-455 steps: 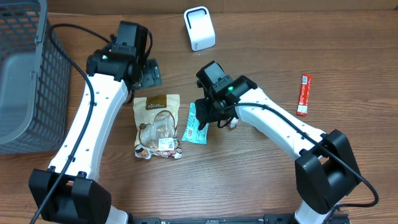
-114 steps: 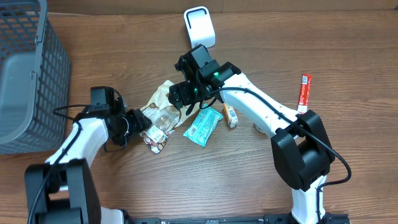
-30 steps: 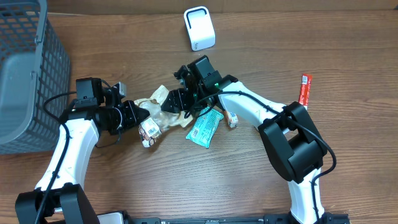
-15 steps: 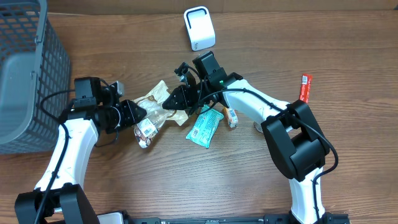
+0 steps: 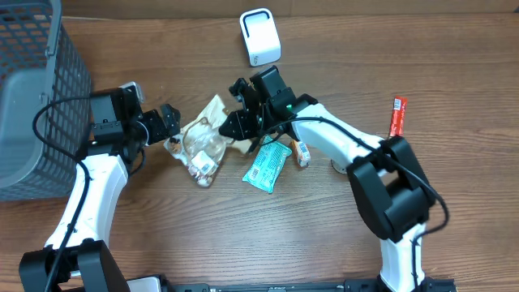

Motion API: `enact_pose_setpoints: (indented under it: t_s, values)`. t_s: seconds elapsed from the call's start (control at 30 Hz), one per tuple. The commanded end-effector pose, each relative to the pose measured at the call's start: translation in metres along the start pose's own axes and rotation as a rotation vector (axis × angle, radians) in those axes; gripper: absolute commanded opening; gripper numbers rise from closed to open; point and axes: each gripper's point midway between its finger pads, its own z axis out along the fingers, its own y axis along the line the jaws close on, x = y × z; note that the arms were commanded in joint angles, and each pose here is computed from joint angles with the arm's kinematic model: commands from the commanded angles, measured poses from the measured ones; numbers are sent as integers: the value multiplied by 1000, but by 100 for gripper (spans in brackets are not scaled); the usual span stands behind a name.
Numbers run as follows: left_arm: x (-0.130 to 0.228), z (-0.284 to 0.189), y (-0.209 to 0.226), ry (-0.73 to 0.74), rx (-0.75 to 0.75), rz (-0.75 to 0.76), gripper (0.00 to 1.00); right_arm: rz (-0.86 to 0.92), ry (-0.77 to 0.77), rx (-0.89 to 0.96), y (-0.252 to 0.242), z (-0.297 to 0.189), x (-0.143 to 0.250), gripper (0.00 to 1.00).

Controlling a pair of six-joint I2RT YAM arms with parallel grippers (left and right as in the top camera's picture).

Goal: Scan the item barcode
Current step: 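Lift the PanTree bag to the scanner with the right gripper, left releasing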

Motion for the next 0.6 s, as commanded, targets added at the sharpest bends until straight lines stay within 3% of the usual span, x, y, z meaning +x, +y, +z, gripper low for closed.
enact_pose_setpoints:
  t_s: [0.0, 0.17, 0.57]
  values:
    - [-18, -8, 17, -72, -124, 9, 100, -265, -214, 186, 21, -64, -57, 4]
    - [-14, -9, 21, -56, -146, 7, 100, -528, -371, 366, 42, -120, -94, 4]
    - [-14, -9, 21, -55, -146, 7, 99, -879, -576, 449, 79, -177, -139, 4]
